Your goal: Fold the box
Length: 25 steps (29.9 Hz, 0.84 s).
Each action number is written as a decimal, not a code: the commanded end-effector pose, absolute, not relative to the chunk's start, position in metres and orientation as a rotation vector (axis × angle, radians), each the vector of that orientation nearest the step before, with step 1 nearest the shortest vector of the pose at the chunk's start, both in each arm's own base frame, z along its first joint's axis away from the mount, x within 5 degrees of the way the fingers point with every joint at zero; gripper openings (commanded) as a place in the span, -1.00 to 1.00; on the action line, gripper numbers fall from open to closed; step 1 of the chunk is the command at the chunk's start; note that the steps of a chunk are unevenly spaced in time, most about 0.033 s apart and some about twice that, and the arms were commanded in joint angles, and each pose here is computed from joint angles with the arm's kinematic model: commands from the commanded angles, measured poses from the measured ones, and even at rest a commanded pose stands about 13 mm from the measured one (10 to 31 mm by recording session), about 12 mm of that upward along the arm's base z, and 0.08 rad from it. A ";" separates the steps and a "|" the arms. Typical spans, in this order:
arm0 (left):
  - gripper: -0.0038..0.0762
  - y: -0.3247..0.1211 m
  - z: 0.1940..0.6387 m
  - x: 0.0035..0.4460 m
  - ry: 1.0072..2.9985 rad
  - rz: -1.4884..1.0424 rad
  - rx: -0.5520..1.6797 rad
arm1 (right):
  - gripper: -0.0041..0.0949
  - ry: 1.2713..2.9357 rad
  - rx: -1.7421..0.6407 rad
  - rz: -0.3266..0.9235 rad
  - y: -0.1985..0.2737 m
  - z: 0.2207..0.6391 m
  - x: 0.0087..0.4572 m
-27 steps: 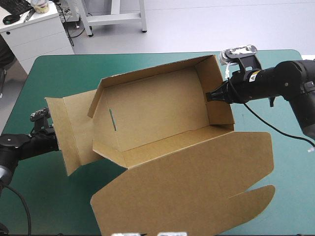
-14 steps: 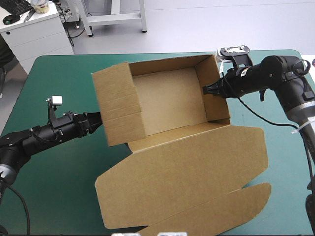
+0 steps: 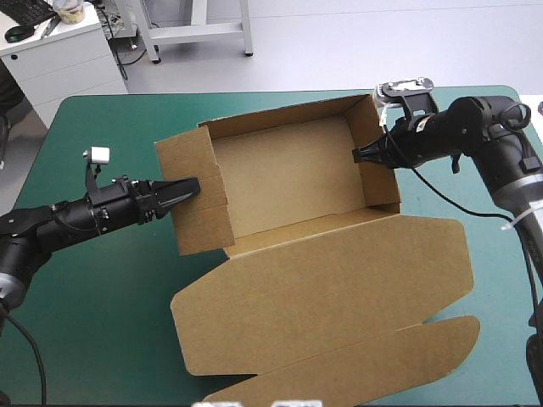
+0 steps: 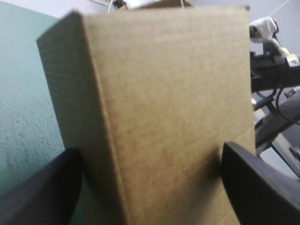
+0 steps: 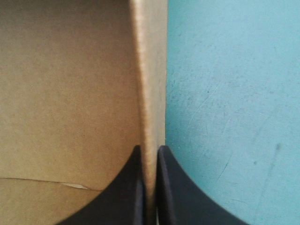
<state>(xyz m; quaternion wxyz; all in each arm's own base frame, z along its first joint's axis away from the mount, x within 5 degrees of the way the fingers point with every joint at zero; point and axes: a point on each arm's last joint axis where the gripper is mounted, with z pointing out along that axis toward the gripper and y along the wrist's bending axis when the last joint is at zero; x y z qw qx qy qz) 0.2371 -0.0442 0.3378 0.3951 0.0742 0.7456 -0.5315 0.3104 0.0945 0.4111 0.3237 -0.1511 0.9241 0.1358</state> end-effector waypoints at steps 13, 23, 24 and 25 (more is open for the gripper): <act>0.41 -0.063 0.360 0.224 1.800 -1.483 0.311 | -0.94 2.335 -0.351 0.399 0.105 0.429 0.299; 0.41 -0.056 0.373 0.221 2.085 -1.228 0.293 | -0.94 2.178 -0.359 0.383 0.142 0.444 0.289; 0.41 -0.055 0.377 0.219 2.098 -1.196 0.284 | -0.94 2.167 -0.361 0.390 0.144 0.445 0.289; 0.41 -0.054 0.381 0.217 2.105 -1.164 0.264 | -0.94 2.156 -0.358 0.404 0.146 0.446 0.288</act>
